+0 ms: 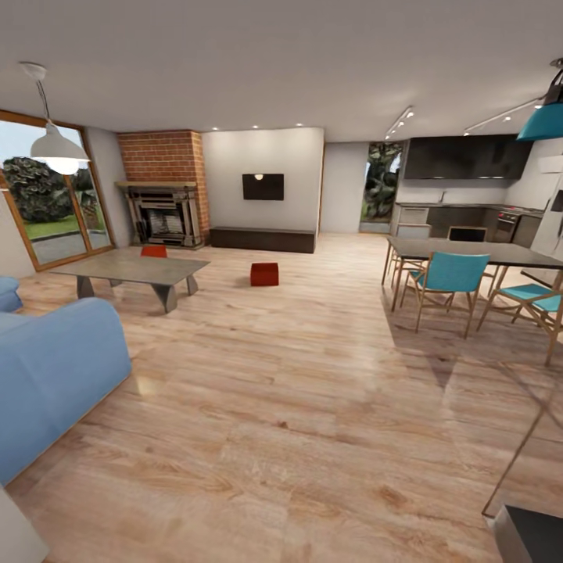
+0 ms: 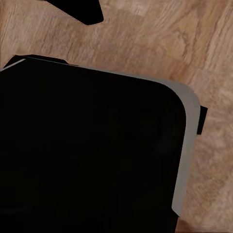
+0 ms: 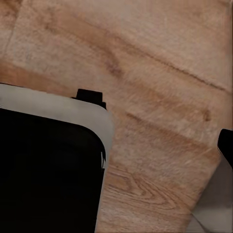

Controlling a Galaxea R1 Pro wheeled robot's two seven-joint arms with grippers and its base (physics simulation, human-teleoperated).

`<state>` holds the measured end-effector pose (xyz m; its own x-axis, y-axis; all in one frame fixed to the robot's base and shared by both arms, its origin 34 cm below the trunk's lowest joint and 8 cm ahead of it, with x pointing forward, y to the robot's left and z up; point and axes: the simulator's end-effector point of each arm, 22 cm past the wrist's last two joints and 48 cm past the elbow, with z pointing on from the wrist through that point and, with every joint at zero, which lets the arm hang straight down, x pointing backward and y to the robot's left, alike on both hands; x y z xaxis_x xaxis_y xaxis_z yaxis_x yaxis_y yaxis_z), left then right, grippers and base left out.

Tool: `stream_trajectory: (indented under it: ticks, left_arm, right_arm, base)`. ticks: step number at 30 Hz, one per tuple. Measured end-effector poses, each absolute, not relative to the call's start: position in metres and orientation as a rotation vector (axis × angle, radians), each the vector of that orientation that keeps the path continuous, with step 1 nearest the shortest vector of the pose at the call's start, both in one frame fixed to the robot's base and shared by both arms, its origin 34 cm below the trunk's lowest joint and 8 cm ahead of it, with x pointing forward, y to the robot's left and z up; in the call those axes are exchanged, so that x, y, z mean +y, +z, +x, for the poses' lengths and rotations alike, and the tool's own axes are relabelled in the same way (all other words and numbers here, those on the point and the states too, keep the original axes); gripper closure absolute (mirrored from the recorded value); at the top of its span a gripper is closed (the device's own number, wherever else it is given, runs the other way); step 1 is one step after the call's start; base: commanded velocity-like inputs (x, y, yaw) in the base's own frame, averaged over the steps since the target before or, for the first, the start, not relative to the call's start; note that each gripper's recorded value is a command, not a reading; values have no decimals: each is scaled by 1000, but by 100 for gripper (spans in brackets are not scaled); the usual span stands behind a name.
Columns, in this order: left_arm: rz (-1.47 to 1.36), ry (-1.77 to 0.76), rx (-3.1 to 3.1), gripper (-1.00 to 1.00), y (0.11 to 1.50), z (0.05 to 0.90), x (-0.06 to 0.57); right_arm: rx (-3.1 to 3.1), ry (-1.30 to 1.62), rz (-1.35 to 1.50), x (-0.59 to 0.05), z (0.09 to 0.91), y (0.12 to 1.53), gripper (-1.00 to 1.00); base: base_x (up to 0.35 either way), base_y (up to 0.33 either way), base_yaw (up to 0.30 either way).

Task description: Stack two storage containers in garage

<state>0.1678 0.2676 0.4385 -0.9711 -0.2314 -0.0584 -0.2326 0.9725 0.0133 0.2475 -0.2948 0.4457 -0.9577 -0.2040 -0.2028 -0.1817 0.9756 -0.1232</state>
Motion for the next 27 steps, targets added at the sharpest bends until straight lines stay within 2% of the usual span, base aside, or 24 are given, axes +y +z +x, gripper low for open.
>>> stream_trajectory:
  ticks: [10,27]
  left_arm:
    - [-360,29,3064,-100,438,168,267]
    - [-359,30,3064,-100,439,168,267]
  right_arm:
    - [2908,-153,-283,-294,247,446,-100]
    - [2908,-152,-280,-294,248,446,-100]
  base:
    - [323,2,0]
    - [300,190,0]
